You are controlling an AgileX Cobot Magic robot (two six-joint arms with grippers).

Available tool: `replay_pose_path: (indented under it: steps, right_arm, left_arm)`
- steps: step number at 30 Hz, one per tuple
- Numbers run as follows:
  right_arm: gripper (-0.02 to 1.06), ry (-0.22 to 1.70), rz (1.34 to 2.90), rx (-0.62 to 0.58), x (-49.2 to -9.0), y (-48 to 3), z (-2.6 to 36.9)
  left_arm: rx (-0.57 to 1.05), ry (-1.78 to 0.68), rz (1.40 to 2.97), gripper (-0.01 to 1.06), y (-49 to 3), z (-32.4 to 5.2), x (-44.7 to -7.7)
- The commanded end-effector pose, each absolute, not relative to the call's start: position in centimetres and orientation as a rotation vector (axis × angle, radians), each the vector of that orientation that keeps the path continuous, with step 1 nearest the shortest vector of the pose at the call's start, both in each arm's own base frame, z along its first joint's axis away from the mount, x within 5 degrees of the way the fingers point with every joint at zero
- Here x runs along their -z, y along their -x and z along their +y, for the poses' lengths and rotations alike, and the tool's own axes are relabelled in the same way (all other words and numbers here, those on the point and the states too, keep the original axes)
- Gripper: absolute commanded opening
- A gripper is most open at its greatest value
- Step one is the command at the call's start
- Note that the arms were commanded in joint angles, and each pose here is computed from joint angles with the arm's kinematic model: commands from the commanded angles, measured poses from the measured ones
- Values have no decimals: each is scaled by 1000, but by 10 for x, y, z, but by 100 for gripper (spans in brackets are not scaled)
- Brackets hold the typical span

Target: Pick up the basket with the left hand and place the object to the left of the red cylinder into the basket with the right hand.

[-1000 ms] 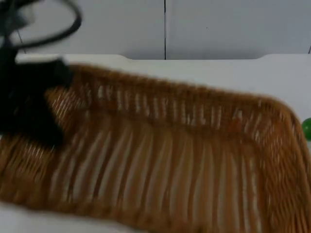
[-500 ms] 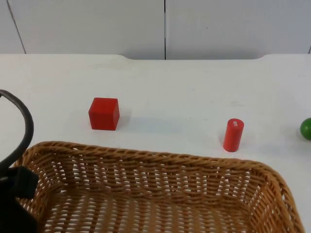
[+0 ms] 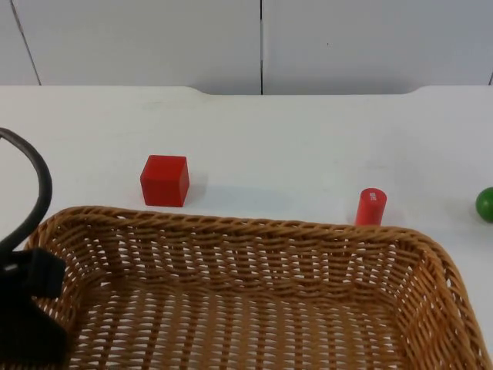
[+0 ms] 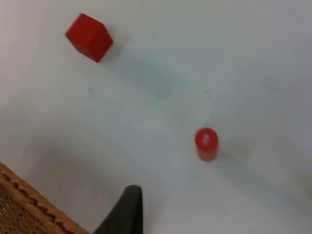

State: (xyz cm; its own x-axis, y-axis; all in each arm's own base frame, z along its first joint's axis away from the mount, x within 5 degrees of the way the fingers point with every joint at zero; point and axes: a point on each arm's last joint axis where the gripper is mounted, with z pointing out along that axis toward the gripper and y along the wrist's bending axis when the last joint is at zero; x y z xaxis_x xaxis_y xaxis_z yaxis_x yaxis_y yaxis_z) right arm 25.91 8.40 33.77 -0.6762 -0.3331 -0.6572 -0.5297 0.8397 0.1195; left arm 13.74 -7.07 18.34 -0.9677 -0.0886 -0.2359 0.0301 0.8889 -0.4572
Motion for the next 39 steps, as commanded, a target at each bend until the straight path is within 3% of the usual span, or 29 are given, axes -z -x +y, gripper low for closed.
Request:
replay_pose_path:
  steps: [1, 7, 8, 12, 23, 27, 34, 39]
  right_arm:
    - [103, 775, 2321, -431, -338, -288, 117]
    - [103, 1190, 2199, -475, -320, -351, 216]
    - [103, 1190, 2199, -475, -320, -351, 216]
    - [103, 1384, 2116, -431, -276, -397, 285]
    - [103, 1561, 2029, -432, -172, -443, 334]
    - [103, 1592, 1991, -479, -147, -442, 344]
    - [102, 1640, 1929, -433, -109, -436, 364]
    - [90, 1594, 1900, -403, -97, -435, 375]
  left_arm:
    - [721, 88, 2777, 0, -138, -72, -186]
    - [722, 87, 2778, 0, -138, -72, -186]
    - [722, 87, 2778, 0, -138, -72, -186]
    - [727, 87, 2788, 0, -137, -72, -186]
    - [749, 77, 2825, 0, -134, -73, -186]
    - [749, 77, 2825, 0, -134, -73, -186]
    - [748, 78, 2823, 0, -134, -73, -186]
    - [748, 78, 2823, 0, -134, -73, -186]
